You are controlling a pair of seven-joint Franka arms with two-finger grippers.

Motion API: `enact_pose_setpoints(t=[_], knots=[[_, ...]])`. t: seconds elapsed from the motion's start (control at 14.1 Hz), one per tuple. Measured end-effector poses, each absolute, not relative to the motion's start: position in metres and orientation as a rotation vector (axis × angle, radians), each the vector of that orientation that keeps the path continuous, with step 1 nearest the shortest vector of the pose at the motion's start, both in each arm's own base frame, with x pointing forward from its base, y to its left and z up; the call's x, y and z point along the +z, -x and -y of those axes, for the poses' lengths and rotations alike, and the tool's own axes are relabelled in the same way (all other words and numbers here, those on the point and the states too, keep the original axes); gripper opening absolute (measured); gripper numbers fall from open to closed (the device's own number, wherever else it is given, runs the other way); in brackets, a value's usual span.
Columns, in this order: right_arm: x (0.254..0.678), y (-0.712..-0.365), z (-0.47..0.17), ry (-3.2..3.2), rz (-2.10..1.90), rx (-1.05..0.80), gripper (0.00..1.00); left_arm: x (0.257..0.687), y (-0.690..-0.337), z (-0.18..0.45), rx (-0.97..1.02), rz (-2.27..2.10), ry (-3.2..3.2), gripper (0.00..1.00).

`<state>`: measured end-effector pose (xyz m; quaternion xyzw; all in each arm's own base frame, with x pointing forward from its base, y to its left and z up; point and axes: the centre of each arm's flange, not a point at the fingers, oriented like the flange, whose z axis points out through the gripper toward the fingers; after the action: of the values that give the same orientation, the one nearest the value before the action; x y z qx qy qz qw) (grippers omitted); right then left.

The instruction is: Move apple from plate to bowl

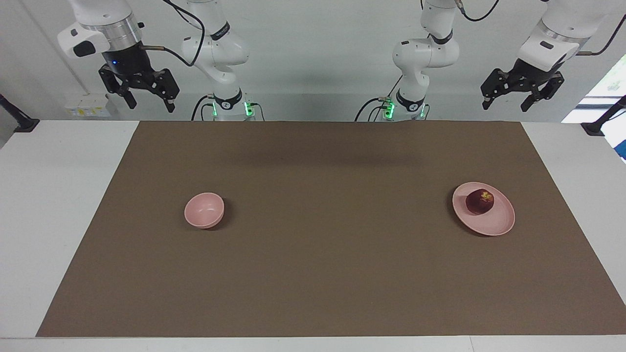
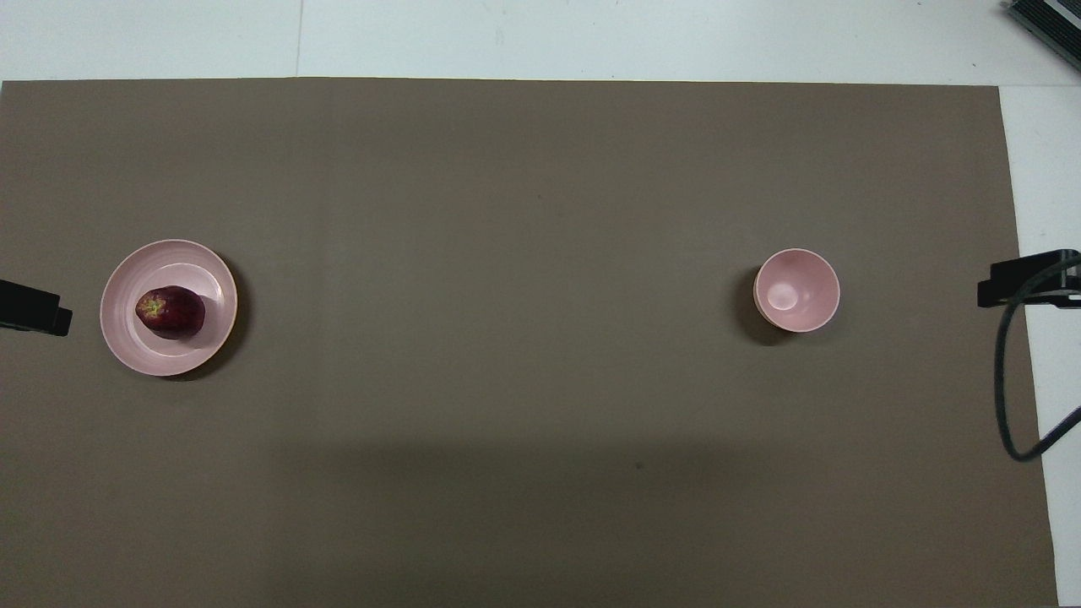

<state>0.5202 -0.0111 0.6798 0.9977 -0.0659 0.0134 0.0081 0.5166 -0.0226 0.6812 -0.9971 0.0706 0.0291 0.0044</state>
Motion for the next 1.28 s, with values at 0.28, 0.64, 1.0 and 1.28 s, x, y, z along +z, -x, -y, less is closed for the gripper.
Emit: enact_pose_setpoints(t=[0.28,0.64,1.0,1.28], knots=[[0.6799,-0.5202,0.0117,-3.118,0.208,0.042,1.0,0.6812,-0.5166,0.023,0.091,-0.222,3.123,1.0],[0.6799,-0.5202,0.0118,-3.118,0.208,0.042,1.0,0.6813,-0.5166,0.023,0.091,-0.222,3.123,1.0],[0.6799,-0.5202,0.0119,-3.118,0.208,0.042,1.0,0.6811,-0.5166,0.0236,0.092,-0.224,3.123,1.0],[0.6799,-0.5202,0.0119,-3.118,0.208,0.042,1.0,0.6776,-0.5196,0.0215,0.059,-0.218,3.124,1.0]])
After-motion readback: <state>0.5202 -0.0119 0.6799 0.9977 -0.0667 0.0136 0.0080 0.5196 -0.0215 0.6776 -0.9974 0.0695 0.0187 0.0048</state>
